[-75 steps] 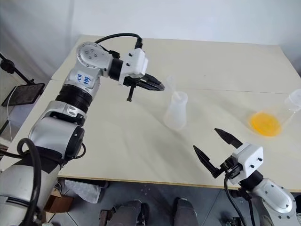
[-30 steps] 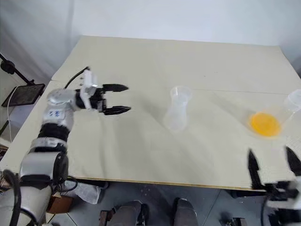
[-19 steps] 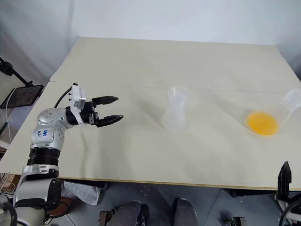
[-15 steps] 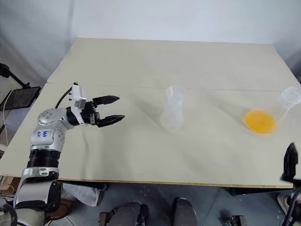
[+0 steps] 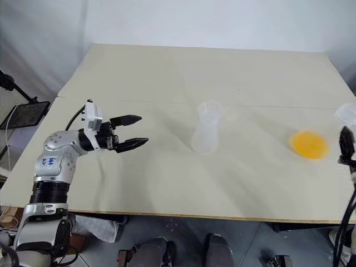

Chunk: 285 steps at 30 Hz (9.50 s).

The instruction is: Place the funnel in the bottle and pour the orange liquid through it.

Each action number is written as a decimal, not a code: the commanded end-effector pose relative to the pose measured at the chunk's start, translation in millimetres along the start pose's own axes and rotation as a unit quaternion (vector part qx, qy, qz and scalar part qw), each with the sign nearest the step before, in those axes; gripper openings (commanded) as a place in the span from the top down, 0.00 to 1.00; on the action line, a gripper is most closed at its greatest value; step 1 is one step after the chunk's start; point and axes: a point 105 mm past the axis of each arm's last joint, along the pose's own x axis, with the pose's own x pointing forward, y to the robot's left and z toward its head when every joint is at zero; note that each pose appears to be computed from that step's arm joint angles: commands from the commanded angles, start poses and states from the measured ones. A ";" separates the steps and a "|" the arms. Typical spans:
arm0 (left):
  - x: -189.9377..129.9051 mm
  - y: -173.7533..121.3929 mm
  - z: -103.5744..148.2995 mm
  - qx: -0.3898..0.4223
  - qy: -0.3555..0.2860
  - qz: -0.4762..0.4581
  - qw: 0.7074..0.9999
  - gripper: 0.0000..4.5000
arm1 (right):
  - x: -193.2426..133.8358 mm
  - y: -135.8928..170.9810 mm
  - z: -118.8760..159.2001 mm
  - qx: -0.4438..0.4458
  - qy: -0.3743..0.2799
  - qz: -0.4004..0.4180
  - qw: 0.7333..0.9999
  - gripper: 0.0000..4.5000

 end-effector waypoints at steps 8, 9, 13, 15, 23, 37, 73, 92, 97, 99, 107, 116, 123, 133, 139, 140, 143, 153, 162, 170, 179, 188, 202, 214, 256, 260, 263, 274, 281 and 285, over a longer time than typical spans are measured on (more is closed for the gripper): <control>-0.5 -5.4 11.2 0.025 -0.014 0.001 1.000 0.01 | 33.8 -8.8 6.3 -0.022 -0.006 0.006 1.000 0.00; -0.5 -5.7 11.3 0.025 -0.014 0.001 1.000 0.01 | 36.5 -9.4 6.4 -0.021 -0.006 0.006 1.000 0.00; -0.9 -6.9 11.5 0.028 -0.015 0.001 0.999 0.01 | 48.9 -7.7 5.9 -0.022 -0.004 0.017 1.000 0.00; -0.8 -7.5 11.7 0.029 -0.016 0.002 0.999 0.01 | 54.1 -6.5 5.3 -0.024 -0.001 0.022 0.999 0.00; -0.1 -9.9 12.0 0.030 -0.020 0.005 0.999 0.00 | 66.2 -8.5 6.0 -0.021 -0.007 0.020 1.000 0.22; -1.7 -9.1 9.6 0.031 -0.016 0.008 0.999 0.00 | 70.6 50.4 43.8 -0.062 -0.057 0.096 0.992 0.45; 3.3 -29.9 8.0 0.013 -0.038 0.004 0.999 0.00 | 53.0 232.4 53.6 -0.566 -0.186 0.210 0.775 0.45; 9.2 -32.2 8.7 0.008 -0.045 0.008 0.999 0.00 | 38.9 265.3 58.4 -0.608 -0.249 0.236 0.716 0.45; 9.5 -32.4 8.7 0.007 -0.045 0.009 0.999 0.00 | 36.0 267.5 56.8 -0.624 -0.260 0.238 0.697 0.45; 9.7 -32.7 8.7 0.007 -0.045 0.008 0.999 0.00 | 35.6 267.2 57.2 -0.632 -0.264 0.235 0.690 0.45; 10.7 -32.7 9.0 0.007 -0.046 0.008 0.999 0.00 | 32.0 269.2 57.0 -0.658 -0.288 0.228 0.657 0.45; 11.8 -33.3 9.2 0.005 -0.048 0.008 0.999 0.00 | 33.1 267.5 58.3 -0.669 -0.297 0.217 0.646 0.45; 11.9 -32.1 10.1 0.007 -0.048 0.009 0.999 0.00 | 33.8 265.4 58.8 -0.679 -0.303 0.211 0.634 0.45; 12.4 -32.0 9.7 0.006 -0.051 0.010 0.999 0.00 | 37.1 259.3 60.1 -0.696 -0.305 0.194 0.621 0.45; 13.1 -31.4 10.2 0.007 -0.052 0.010 0.999 0.00 | 35.9 259.6 59.3 -0.694 -0.307 0.199 0.620 0.45; 13.2 -31.3 10.2 0.007 -0.052 0.010 0.999 0.00 | 35.8 259.7 59.3 -0.695 -0.308 0.199 0.619 0.45; 13.4 -31.3 10.4 0.008 -0.053 0.010 0.999 0.00 | 35.4 260.1 59.5 -0.697 -0.311 0.198 0.615 0.45; 13.4 -31.5 10.5 0.007 -0.053 0.010 0.999 0.00 | 35.7 260.0 59.0 -0.707 -0.316 0.190 0.603 0.45; 12.4 -32.1 11.2 0.009 -0.053 0.010 0.999 0.00 | 34.9 260.4 58.1 -0.717 -0.326 0.186 0.588 0.45; 12.0 -32.0 13.1 0.012 -0.055 0.012 0.998 0.00 | 36.6 259.5 56.6 -0.720 -0.329 0.182 0.583 0.45; 11.8 -32.7 13.4 0.013 -0.057 0.013 0.998 0.00 | 38.5 258.4 56.1 -0.724 -0.331 0.177 0.579 0.45; 11.9 -33.7 14.0 0.013 -0.058 0.015 0.998 0.00 | 38.5 257.9 55.9 -0.729 -0.335 0.176 0.570 0.45; 12.3 -34.1 14.2 0.012 -0.059 0.017 0.998 0.00 | 38.1 259.9 58.3 -0.735 -0.348 0.171 0.557 0.45; 12.5 -34.0 14.2 0.012 -0.060 0.018 0.998 0.00 | 37.3 260.6 60.8 -0.736 -0.356 0.163 0.553 0.45; 12.2 -30.9 14.6 0.016 -0.061 0.021 0.998 0.00 | 32.9 262.3 57.4 -0.622 -0.306 0.227 0.684 0.45; 11.9 -30.5 14.5 0.016 -0.060 0.020 0.998 0.00 | 39.9 246.6 68.2 -0.576 -0.273 0.202 0.743 0.45; 10.9 -30.0 14.4 0.017 -0.059 0.020 0.998 0.00 | 55.2 211.1 88.7 -0.464 -0.212 0.141 0.849 0.45; 14.8 -28.5 14.7 0.017 -0.060 0.012 0.998 0.00 | 71.4 65.0 40.1 -0.104 -0.011 -0.022 0.994 0.45; 17.6 -26.4 17.0 0.020 -0.062 0.006 0.998 0.00 | 70.7 27.9 19.9 -0.098 0.014 -0.067 0.993 0.45; 17.7 -26.2 17.1 0.020 -0.061 0.005 0.998 0.00 | 68.5 22.8 6.7 -0.073 0.035 -0.071 0.994 0.45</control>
